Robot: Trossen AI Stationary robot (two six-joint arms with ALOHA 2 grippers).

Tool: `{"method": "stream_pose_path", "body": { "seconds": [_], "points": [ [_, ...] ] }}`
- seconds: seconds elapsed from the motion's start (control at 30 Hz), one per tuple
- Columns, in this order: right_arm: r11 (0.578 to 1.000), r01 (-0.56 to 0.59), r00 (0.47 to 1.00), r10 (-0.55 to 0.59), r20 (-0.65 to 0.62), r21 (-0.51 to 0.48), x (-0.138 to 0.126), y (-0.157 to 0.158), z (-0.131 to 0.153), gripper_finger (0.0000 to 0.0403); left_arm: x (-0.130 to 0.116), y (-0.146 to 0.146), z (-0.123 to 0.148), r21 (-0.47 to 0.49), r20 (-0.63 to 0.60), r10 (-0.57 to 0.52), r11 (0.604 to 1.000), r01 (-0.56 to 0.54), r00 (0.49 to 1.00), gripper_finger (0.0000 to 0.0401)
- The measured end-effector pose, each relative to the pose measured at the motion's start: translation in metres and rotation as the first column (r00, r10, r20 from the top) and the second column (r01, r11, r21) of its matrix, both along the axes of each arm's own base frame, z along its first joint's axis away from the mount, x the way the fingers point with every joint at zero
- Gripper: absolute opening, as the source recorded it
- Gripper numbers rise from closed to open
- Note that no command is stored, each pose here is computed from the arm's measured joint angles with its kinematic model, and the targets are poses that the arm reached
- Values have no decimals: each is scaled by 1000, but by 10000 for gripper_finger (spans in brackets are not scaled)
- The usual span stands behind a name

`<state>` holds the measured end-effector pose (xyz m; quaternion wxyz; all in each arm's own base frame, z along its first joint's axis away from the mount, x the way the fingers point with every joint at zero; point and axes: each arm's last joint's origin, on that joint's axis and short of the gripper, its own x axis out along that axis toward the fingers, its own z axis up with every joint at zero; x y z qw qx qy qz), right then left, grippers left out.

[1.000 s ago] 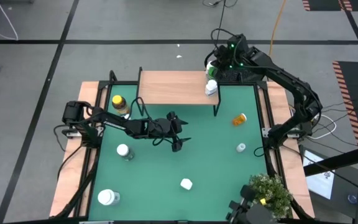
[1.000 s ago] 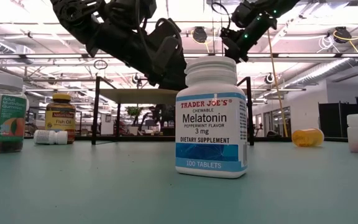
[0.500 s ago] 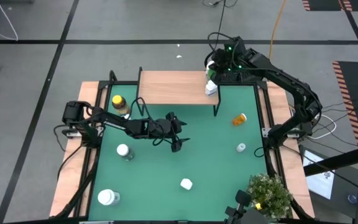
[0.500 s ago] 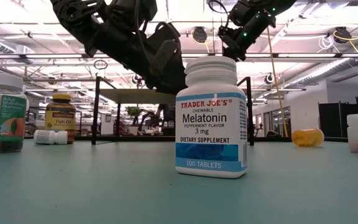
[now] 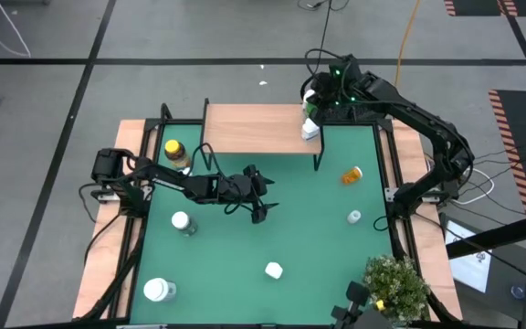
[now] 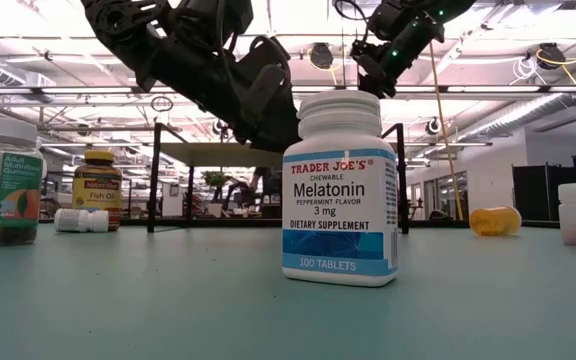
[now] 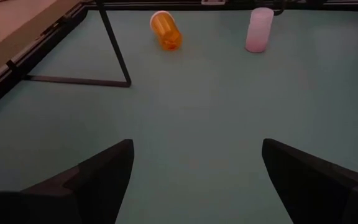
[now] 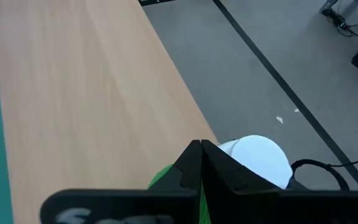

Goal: Pick and place medicine bottles onto shelf by color
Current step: Adjust the medicine bottles on the shelf

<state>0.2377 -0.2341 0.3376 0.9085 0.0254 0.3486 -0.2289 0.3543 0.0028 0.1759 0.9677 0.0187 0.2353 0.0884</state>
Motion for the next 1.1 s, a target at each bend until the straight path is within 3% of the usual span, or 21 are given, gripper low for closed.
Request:
{"method": "stream_pose_path", "body": {
  "seconds": [0.53, 0.7, 0.87, 1.1],
  "points": [
    [998, -33, 998, 35, 47, -45, -16, 31, 28, 0, 0, 0, 0, 0, 0, -1, 1000, 1, 1000, 356],
    [993, -122, 992, 122, -19, 1, -9, 55, 20, 0, 0, 0, 0, 0, 0, -1, 1000, 1, 1000, 356],
    [984, -178, 984, 178, 0, -25, -5, 74, 6, 0, 0, 0, 0, -6, 1, 2, 1000, -2, 1000, 356],
    [987, -60, 998, 57, -26, -147, -12, 79, -10, 0, 0, -1, 0, -16, 2, 3, 1000, -3, 1000, 356]
  ]
}}
